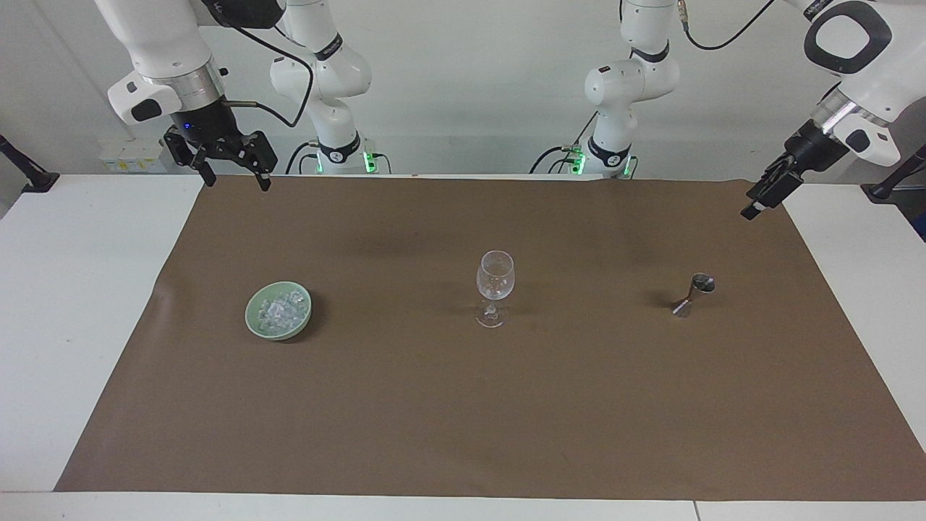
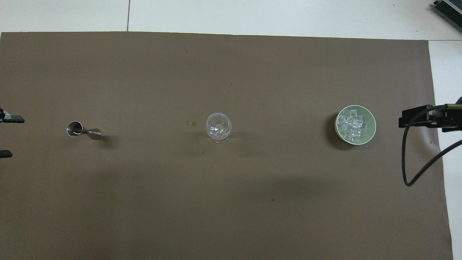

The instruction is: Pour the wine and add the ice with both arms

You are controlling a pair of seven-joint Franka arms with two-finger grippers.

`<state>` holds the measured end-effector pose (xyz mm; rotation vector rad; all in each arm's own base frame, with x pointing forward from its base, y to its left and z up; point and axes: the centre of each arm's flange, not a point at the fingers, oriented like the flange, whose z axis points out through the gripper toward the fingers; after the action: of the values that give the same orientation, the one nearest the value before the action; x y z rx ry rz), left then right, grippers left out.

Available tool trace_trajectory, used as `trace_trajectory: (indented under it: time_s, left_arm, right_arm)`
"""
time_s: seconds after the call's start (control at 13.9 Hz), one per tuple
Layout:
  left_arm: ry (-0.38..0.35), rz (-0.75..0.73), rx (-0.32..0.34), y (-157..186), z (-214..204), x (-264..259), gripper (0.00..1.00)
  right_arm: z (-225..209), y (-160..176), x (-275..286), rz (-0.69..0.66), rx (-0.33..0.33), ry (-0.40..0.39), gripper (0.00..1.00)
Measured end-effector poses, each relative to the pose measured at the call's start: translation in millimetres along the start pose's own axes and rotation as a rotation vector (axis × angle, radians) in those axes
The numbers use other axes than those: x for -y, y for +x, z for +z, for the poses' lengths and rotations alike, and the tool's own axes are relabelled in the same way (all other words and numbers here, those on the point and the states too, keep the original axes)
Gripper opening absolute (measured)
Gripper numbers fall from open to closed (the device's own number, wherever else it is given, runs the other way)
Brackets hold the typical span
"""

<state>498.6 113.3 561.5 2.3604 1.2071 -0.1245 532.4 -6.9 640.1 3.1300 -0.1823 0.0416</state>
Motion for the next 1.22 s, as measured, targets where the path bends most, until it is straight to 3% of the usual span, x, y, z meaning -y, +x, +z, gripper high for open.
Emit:
trace_trajectory:
  time_s: [0.29,1.22]
  left_arm:
    - [-0.123,-0.171,0.082,29.7,10.0,33.6,1.0]
    - [-0.278,-0.604,0.187,92.1,90.3,95.0,1.0]
  right_arm:
    - [0.0,0.0,0.0,0.0,0.0,0.0,1.0]
    - [0.0,0.0,0.0,0.0,0.0,0.0,1.0]
